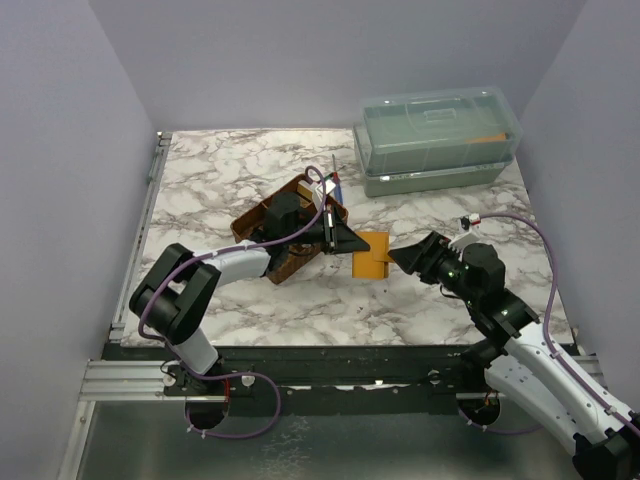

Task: Put the credit cards into the card holder
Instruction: Open the card holder at the center of the board.

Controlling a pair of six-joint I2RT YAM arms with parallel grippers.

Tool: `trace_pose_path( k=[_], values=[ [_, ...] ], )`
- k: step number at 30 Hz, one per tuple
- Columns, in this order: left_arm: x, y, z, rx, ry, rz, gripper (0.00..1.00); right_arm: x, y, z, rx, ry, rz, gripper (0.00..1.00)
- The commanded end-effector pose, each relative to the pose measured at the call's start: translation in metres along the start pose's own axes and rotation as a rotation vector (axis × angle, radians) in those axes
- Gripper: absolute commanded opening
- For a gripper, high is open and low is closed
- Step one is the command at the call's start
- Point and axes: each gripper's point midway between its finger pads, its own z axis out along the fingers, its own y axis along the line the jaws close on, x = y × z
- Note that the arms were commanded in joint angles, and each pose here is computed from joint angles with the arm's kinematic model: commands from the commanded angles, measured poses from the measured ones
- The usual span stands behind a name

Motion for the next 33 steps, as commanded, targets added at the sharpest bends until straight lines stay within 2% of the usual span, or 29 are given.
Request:
trace_pose_path(
  k=[1, 8, 13, 19, 23, 30, 33],
  values=[
    [-0.004, -0.026, -0.005, 0.058, -0.001, 0.061, 0.0, 0.0, -0.007, 0.0, 0.036, -0.012, 0.037, 0.69],
    [-0.001, -0.034, -0.009, 0.073, 0.003, 0.075, 0.0, 0.0, 0.0, -0.004, -0.028, -0.046, 0.113, 0.68],
    [0.0, -0.038, -0.011, 0.084, 0.009, 0.084, 0.0, -0.002, 0.019, -0.01, -0.172, -0.081, 0.176, 0.69],
    [0.003, -0.048, -0.014, 0.112, 0.021, 0.106, 0.0, -0.005, 0.029, -0.016, -0.271, -0.122, 0.267, 0.77],
    [0.007, -0.061, -0.016, 0.148, 0.027, 0.135, 0.0, -0.003, 0.039, -0.015, -0.342, -0.105, 0.326, 0.78],
    [0.009, -0.084, -0.02, 0.208, 0.024, 0.191, 0.0, -0.001, 0.056, -0.017, -0.464, -0.065, 0.431, 0.92],
    [0.011, -0.084, -0.018, 0.215, 0.033, 0.188, 0.0, -0.006, 0.069, -0.025, -0.555, -0.068, 0.456, 0.93]
  ],
)
